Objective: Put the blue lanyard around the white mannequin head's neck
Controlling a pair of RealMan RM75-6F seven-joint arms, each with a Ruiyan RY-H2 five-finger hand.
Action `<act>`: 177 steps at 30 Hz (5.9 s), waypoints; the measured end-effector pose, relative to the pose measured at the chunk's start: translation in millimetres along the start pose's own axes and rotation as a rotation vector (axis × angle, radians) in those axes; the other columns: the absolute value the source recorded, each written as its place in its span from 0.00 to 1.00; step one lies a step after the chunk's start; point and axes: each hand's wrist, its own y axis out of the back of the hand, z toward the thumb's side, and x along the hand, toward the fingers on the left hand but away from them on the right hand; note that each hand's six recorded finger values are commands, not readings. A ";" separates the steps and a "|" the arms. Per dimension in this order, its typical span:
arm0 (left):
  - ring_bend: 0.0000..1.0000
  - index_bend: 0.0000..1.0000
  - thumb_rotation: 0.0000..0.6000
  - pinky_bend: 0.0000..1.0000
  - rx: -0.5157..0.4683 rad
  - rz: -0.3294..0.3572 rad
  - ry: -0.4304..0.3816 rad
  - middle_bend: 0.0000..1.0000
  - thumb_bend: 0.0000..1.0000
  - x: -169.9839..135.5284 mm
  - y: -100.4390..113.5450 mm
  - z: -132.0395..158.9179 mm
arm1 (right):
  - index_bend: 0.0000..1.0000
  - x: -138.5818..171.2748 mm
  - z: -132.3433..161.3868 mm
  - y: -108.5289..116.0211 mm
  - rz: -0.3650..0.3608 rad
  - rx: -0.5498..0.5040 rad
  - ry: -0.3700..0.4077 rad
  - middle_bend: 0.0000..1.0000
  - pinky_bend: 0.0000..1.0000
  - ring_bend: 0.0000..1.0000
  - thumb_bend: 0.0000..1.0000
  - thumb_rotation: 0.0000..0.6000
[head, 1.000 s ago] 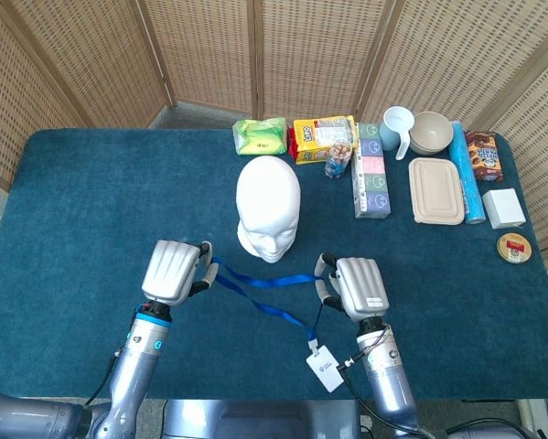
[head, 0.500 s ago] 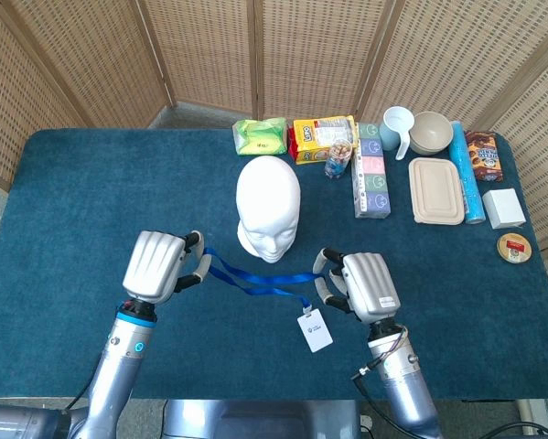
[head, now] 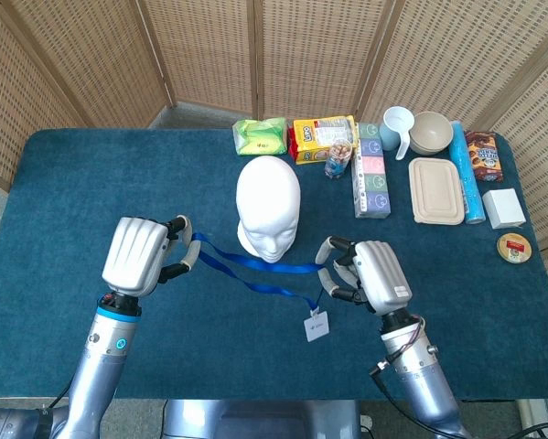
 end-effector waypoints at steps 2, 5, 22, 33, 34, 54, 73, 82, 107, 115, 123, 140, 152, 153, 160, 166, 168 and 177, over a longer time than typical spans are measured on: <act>1.00 0.65 0.85 1.00 0.005 0.007 0.000 1.00 0.44 1.8 2.2 0.1 | 0.69 -2.4 1.0 1.8 -0.001 0.000 0.002 1.00 1.00 1.00 0.55 1.00; 1.00 0.65 0.85 1.00 0.014 0.023 0.000 1.00 0.44 6.2 6.3 -0.3 | 0.70 -6.4 2.2 5.1 -0.008 0.003 0.003 1.00 1.00 1.00 0.55 1.00; 1.00 0.65 0.85 1.00 0.077 0.060 0.033 1.00 0.44 41.8 13.7 -11.1 | 0.70 -38.2 7.8 21.9 -0.055 0.012 0.003 1.00 1.00 1.00 0.55 1.00; 1.00 0.65 0.85 1.00 0.088 0.042 0.072 1.00 0.44 68.2 9.4 -19.1 | 0.71 -59.8 1.7 34.1 -0.074 0.014 -0.023 1.00 1.00 1.00 0.55 1.00; 1.00 0.65 0.85 1.00 0.089 0.041 0.076 1.00 0.44 70.5 8.9 -20.0 | 0.71 -61.7 1.1 35.1 -0.076 0.011 -0.025 1.00 1.00 1.00 0.55 1.00; 1.00 0.65 0.85 1.00 0.138 0.015 0.115 1.00 0.44 114.0 -16.8 -21.0 | 0.72 -108.0 -12.0 44.6 -0.098 0.019 -0.048 1.00 1.00 1.00 0.55 1.00; 1.00 0.65 0.85 1.00 0.156 -0.010 0.165 1.00 0.44 146.8 -47.2 -22.6 | 0.73 -149.8 -27.2 52.5 -0.121 0.033 -0.086 1.00 1.00 1.00 0.56 1.00; 1.00 0.65 0.86 1.00 0.184 -0.006 0.178 1.00 0.44 155.4 -59.0 -28.4 | 0.73 -164.3 -36.7 49.0 -0.120 0.044 -0.101 1.00 1.00 1.00 0.56 1.00; 0.99 0.62 0.82 1.00 0.205 -0.050 0.201 0.99 0.32 158.8 -87.4 -38.4 | 0.55 -184.7 -52.4 42.9 -0.112 0.109 -0.132 0.74 0.92 0.86 0.50 1.00; 0.50 0.40 0.83 0.58 0.217 -0.098 0.190 0.58 0.22 154.3 -92.6 -35.7 | 0.34 -185.4 -58.4 32.9 -0.025 0.114 -0.139 0.40 0.51 0.42 0.41 1.00; 0.30 0.31 0.83 0.40 0.215 -0.102 0.174 0.43 0.20 151.8 -90.1 -32.6 | 0.28 -186.8 -58.3 32.1 0.026 0.080 -0.127 0.31 0.35 0.30 0.36 1.00; 0.16 0.19 0.83 0.28 0.215 -0.111 0.197 0.28 0.20 147.3 -88.7 -45.9 | 0.28 -186.5 -56.1 36.3 0.051 0.051 -0.115 0.27 0.24 0.23 0.38 0.79; 0.16 0.19 0.82 0.28 0.113 -0.165 0.173 0.29 0.20 106.5 -67.7 -66.1 | 0.34 -156.8 -69.1 58.1 -0.074 0.020 -0.064 0.33 0.29 0.27 0.37 0.79; 0.16 0.19 0.82 0.28 0.110 -0.171 0.173 0.29 0.20 100.0 -64.1 -71.9 | 0.34 -151.8 -72.2 59.4 -0.082 0.022 -0.060 0.33 0.29 0.27 0.37 0.79; 0.16 0.19 0.83 0.28 0.121 -0.224 0.185 0.29 0.20 49.4 -54.6 -114.0 | 0.35 -112.4 -98.8 65.1 -0.131 0.068 -0.070 0.33 0.29 0.27 0.37 0.79; 0.16 0.19 0.83 0.28 0.138 -0.240 0.202 0.29 0.20 8.5 -50.4 -143.0 | 0.36 -71.5 -119.2 60.5 -0.133 0.165 -0.085 0.34 0.29 0.27 0.37 0.80; 0.16 0.19 0.83 0.28 0.140 -0.239 0.212 0.29 0.20 -7.4 -47.4 -153.6 | 0.37 -57.4 -124.2 58.2 -0.129 0.208 -0.087 0.34 0.29 0.27 0.37 0.80; 0.16 0.20 0.82 0.28 0.134 -0.188 0.297 0.29 0.20 -90.0 -24.1 -197.1 | 0.39 19.1 -150.6 49.3 -0.125 0.446 -0.153 0.36 0.30 0.29 0.37 0.79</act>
